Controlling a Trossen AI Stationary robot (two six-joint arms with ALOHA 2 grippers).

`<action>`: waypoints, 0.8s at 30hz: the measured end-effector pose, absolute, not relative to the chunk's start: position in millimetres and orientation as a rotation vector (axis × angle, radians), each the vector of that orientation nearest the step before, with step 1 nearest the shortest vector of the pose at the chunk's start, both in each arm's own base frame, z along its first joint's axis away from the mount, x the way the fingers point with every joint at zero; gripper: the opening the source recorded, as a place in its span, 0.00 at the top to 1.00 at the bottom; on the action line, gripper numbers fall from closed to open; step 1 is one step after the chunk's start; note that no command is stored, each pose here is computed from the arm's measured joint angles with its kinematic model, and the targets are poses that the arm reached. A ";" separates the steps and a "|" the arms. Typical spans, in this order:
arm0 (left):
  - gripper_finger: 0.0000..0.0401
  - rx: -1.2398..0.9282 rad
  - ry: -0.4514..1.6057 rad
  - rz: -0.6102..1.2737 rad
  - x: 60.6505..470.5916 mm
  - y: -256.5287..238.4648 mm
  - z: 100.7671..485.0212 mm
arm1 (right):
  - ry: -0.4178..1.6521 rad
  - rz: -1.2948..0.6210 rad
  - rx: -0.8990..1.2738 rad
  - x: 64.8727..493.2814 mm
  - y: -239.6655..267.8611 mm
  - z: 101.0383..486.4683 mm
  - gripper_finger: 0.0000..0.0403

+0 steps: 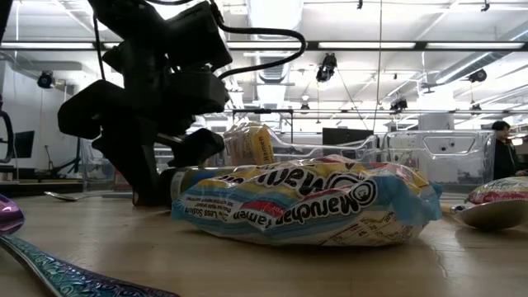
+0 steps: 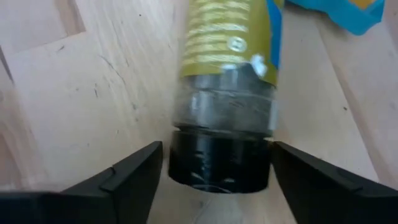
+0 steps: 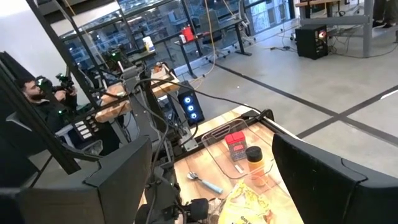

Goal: Pick & Place Food Item
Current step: Put the green seasoning bottle into the left transparent bin

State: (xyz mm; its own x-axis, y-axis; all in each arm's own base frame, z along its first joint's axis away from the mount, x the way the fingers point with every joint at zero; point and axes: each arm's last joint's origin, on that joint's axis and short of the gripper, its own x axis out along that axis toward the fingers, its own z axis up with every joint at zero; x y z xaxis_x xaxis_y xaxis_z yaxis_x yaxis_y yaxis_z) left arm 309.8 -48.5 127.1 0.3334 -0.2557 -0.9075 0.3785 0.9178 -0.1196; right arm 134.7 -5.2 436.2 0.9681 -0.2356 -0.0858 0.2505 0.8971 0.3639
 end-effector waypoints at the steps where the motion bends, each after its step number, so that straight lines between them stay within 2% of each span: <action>1: 0.28 0.123 1.162 -0.417 309.6 -48.6 126.6 | 0.040 -0.252 0.382 134.7 -5.3 436.2 0.19; 6: 0.48 0.127 1.164 -0.416 309.6 -48.5 126.4 | 0.040 -0.252 0.381 134.7 -5.2 436.2 0.19; 7: 0.49 0.124 1.164 -0.414 309.6 -48.5 126.4 | 0.040 -0.252 0.380 134.8 -5.2 436.2 0.19; 17: 0.49 0.083 1.189 -0.410 310.8 -49.3 130.4 | 0.040 -0.252 0.380 134.8 -5.2 436.2 0.19; 24: 0.49 0.070 1.248 -0.415 313.2 -49.8 163.8 | 0.041 -0.252 0.379 134.8 -5.3 436.1 0.19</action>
State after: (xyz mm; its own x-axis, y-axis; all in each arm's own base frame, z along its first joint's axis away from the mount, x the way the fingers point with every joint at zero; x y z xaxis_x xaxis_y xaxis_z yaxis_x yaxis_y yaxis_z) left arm 313.2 -49.8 163.8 0.2530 -0.2670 -0.9299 0.3427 0.9236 -0.1720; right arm 134.8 -5.3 436.1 0.9679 -0.2359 -0.0865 0.2511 0.8982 0.3609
